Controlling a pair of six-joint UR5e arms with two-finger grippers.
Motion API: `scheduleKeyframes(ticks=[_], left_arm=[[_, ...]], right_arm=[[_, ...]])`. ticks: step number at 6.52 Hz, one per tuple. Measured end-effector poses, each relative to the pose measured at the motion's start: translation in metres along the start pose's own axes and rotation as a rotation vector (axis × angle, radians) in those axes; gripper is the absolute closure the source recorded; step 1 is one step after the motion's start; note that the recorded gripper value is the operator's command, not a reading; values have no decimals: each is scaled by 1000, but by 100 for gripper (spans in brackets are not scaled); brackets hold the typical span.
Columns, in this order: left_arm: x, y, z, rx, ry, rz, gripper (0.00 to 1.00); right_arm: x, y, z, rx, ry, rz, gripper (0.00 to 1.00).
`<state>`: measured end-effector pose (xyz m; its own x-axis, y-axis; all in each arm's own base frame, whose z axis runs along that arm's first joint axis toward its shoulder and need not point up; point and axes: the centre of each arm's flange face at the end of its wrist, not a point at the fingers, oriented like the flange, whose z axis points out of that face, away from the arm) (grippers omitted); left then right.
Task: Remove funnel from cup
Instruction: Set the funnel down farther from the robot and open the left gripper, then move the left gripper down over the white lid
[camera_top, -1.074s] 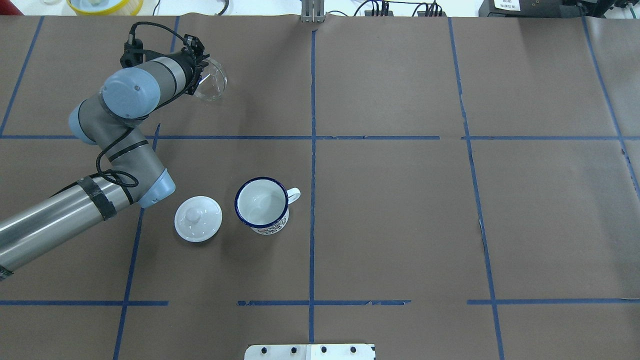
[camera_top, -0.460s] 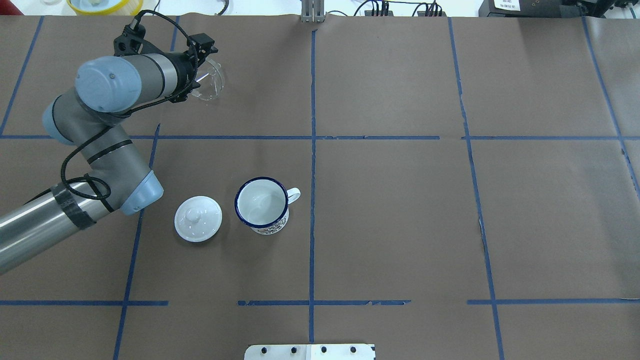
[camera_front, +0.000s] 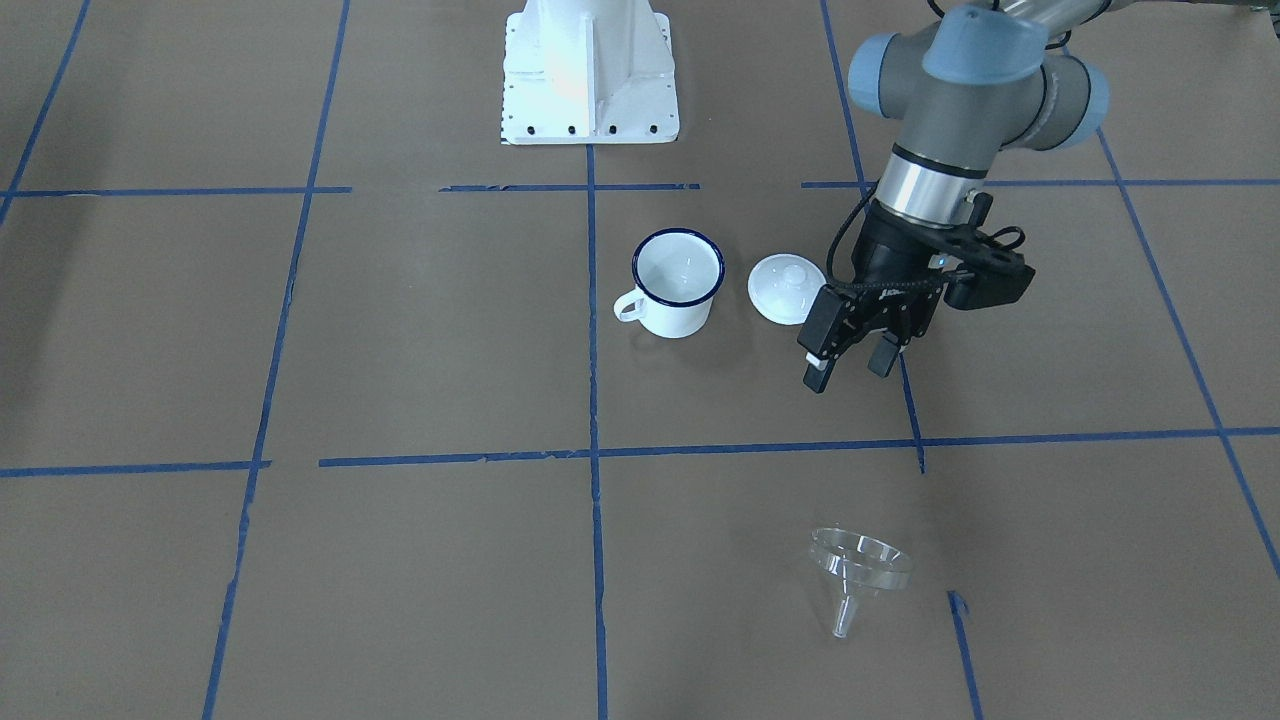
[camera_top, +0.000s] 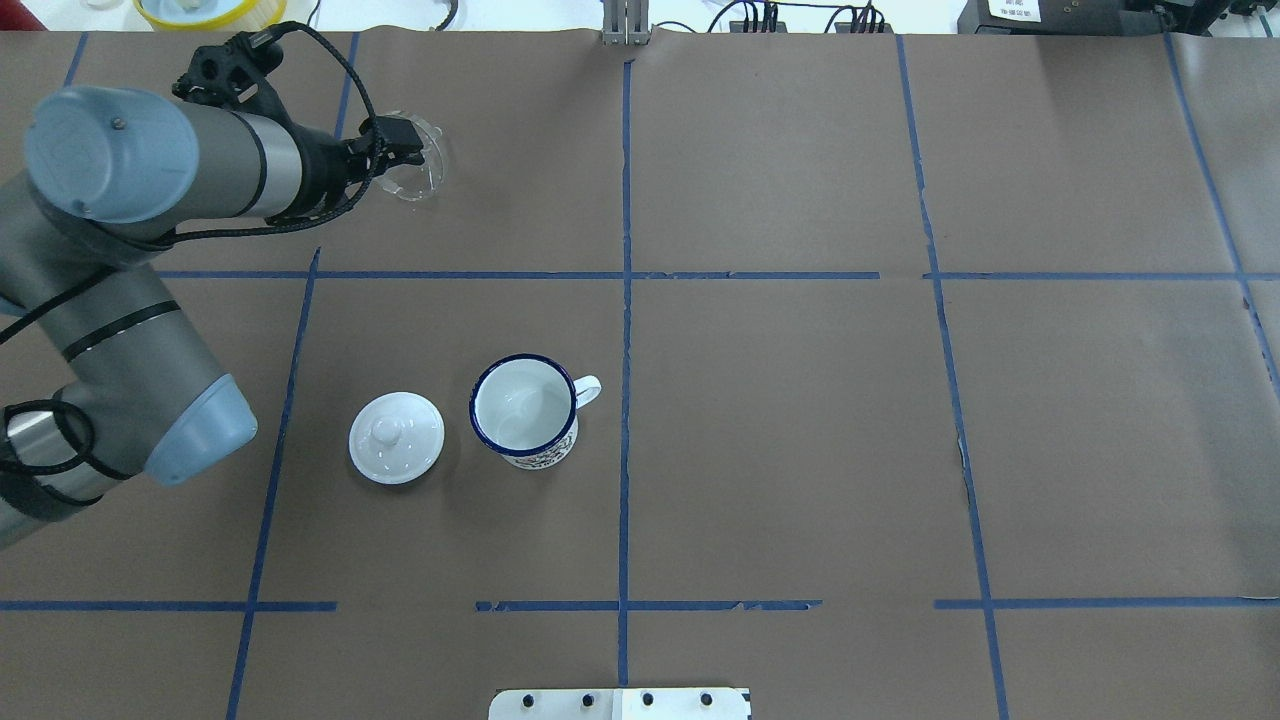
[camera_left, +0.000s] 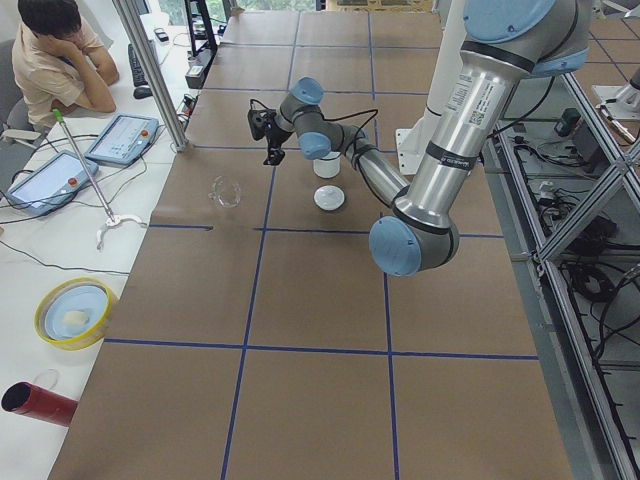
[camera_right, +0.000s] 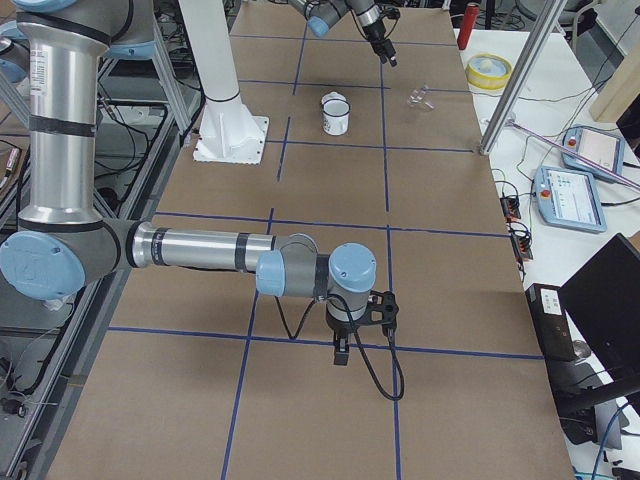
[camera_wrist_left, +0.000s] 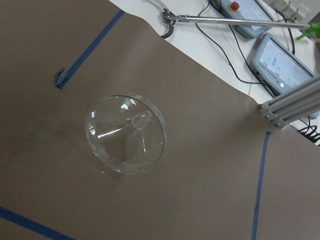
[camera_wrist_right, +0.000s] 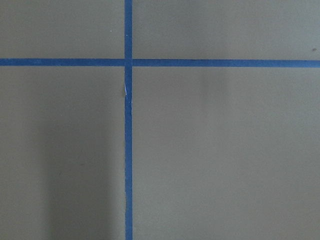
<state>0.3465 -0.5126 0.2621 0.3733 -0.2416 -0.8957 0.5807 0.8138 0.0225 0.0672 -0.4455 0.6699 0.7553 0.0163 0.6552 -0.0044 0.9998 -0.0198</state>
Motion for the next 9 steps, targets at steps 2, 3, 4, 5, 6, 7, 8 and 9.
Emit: scheduleKeyframes(ticks=[2, 3, 4, 5, 6, 7, 8, 9], left_arm=[[-21, 28, -3, -136, -29, 225, 0], [-33, 55, 5, -218, -75, 264, 0], [-39, 84, 13, -282, -125, 285, 0], [-42, 115, 20, -340, -173, 302, 0], [-45, 141, 26, -383, -217, 307, 0], [-47, 161, 30, -412, -247, 309, 1], [-48, 172, 33, -428, -261, 312, 2], [-49, 177, 36, -436, -268, 315, 2]], right_arm=[[0, 0, 0, 0, 0, 0, 0], [0, 0, 0, 0, 0, 0, 0], [0, 0, 0, -1, 0, 1, 0], [0, 0, 0, -1, 0, 0, 0], [0, 0, 0, 0, 0, 0, 0], [0, 0, 0, 0, 0, 0, 0], [0, 0, 0, 0, 0, 0, 0], [0, 0, 0, 0, 0, 0, 0]])
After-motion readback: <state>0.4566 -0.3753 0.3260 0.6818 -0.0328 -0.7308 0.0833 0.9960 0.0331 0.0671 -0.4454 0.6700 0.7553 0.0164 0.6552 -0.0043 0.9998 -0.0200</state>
